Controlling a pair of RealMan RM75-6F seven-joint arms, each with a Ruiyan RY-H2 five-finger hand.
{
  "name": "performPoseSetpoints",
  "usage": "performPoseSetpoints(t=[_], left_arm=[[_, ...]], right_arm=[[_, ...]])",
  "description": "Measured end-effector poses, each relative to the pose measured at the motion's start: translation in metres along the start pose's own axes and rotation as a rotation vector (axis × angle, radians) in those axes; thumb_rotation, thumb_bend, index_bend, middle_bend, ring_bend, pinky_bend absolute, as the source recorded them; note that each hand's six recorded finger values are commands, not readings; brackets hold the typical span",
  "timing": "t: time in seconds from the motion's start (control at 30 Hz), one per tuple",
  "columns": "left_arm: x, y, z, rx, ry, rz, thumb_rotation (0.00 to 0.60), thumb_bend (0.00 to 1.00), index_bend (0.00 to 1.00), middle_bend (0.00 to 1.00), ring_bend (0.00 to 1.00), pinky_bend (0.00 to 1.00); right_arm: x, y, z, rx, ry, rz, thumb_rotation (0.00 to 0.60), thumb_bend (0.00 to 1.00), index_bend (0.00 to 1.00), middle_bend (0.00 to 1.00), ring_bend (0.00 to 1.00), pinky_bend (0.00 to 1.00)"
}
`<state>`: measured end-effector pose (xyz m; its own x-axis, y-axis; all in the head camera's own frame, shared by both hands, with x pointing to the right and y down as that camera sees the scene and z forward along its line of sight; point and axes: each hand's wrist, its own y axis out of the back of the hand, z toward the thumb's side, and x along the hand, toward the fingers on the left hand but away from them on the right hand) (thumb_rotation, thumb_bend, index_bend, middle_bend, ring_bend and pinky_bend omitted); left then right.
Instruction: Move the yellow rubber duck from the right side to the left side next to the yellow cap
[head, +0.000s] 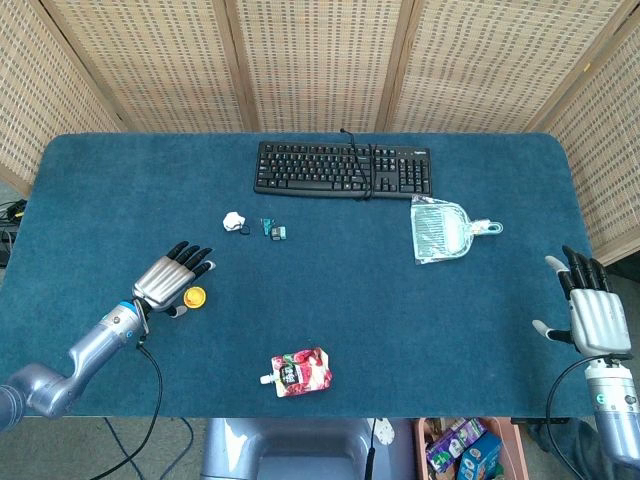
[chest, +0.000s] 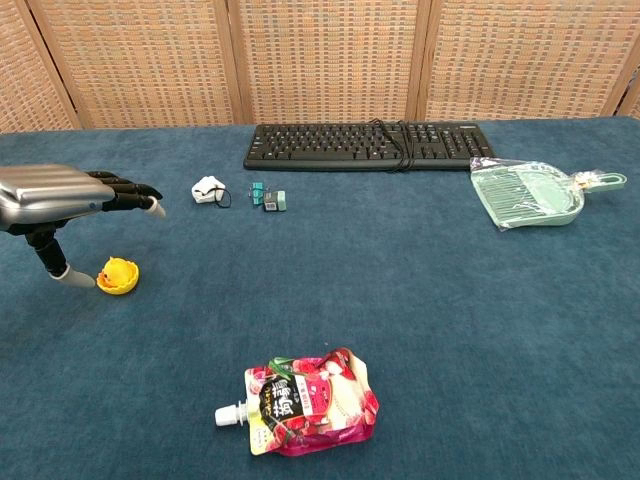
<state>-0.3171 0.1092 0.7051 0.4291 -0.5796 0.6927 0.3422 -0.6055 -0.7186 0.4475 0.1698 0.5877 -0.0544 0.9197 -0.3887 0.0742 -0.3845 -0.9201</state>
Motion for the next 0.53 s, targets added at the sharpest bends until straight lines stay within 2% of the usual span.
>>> performPoseSetpoints(t=[0.13,0.3,0.4,0.47,0.53], left_arm=[[-0.009,0.016,-0.005,-0.043,0.018,0.069,0.6,0.0,0.0,0.0,0.0,0.0],[-0.037,0.04,-0.022,-0.145,0.098,0.216,0.6,0.0,0.0,0.0,0.0,0.0],[-0.067,0.05,-0.038,-0.227,0.203,0.318,0.6,0.0,0.0,0.0,0.0,0.0],[-0.095,0.052,-0.049,-0.278,0.313,0.378,0.6,0.0,0.0,0.0,0.0,0.0],[-0.113,0.049,-0.055,-0.291,0.386,0.4,0.6,0.0,0.0,0.0,0.0,0.0]], right_arm=[[0.001,0.001,0.0,0.002,0.003,-0.003,0.6,0.0,0.0,0.0,0.0,0.0],[0.002,0.003,0.001,0.008,0.007,-0.016,0.6,0.0,0.0,0.0,0.0,0.0],[0.002,0.007,0.0,0.009,0.006,-0.035,0.6,0.0,0.0,0.0,0.0,0.0],[0.003,0.01,0.0,0.008,0.005,-0.051,0.6,0.0,0.0,0.0,0.0,0.0],[0.004,0.013,-0.001,0.008,0.004,-0.064,0.6,0.0,0.0,0.0,0.0,0.0]])
